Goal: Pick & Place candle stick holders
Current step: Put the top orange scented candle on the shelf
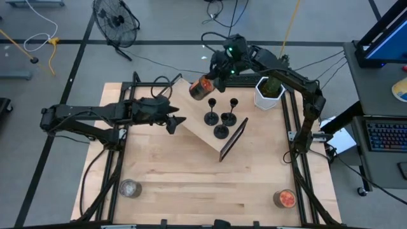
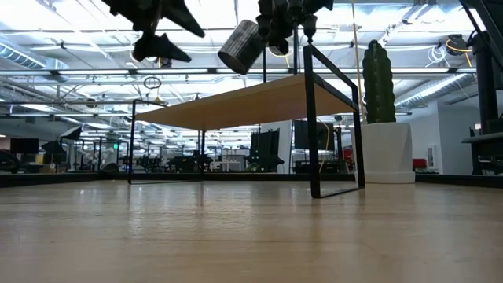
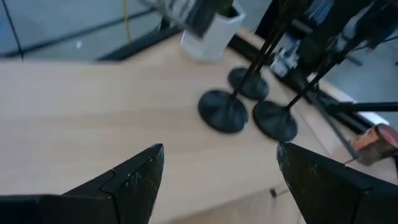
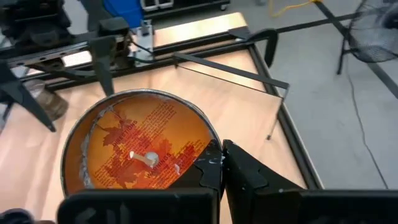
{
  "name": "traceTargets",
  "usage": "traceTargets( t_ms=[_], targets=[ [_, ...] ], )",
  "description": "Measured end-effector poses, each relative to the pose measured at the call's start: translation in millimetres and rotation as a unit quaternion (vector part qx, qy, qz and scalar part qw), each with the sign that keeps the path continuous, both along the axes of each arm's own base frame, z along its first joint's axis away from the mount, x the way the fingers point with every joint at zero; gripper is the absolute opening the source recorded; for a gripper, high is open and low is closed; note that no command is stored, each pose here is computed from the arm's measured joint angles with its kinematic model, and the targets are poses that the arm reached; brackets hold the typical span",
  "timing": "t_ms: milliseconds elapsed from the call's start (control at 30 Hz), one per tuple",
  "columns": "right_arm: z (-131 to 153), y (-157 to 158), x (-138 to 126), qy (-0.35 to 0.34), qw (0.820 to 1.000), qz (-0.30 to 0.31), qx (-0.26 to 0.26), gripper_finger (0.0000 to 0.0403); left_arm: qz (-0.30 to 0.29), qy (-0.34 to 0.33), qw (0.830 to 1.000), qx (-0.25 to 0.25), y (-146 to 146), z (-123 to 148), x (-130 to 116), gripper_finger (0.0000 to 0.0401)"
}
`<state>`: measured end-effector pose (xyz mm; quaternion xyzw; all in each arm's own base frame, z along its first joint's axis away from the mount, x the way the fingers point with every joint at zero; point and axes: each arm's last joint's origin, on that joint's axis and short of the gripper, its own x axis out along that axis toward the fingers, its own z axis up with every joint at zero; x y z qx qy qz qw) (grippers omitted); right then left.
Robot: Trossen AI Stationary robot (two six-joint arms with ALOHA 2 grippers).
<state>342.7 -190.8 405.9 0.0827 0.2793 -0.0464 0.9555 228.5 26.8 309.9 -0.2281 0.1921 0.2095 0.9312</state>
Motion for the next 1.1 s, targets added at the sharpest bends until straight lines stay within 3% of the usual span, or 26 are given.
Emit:
traceTargets(
  t_ms=[500, 667, 833, 1100],
  targets=[
    [0.6, 4.0, 1.9, -0.005, 1.000, 0.012, 0.006, 0.0000, 0.006, -0.110, 0.992, 0.053, 1.3, 27.1, -2.3, 0.0321],
    [0.5, 7.1, 3.4, -0.004, 1.000, 0.018, 0.007, 0.0000, 0.009, -0.135, 0.983, 0.124, 2.6, 37.4, -2.2, 0.0321],
    [0.6, 8.3, 4.2, -0.005, 1.000, 0.017, 0.009, 0.0000, 0.022, -0.113, 0.974, 0.195, 4.5, 39.2, -2.4, 0.0322],
    [0.5, 8.4, 4.3, -0.004, 1.000, 0.013, 0.013, 0.0000, 0.048, -0.107, 0.967, 0.225, 6.1, 41.7, -3.1, 0.0322]
  ],
)
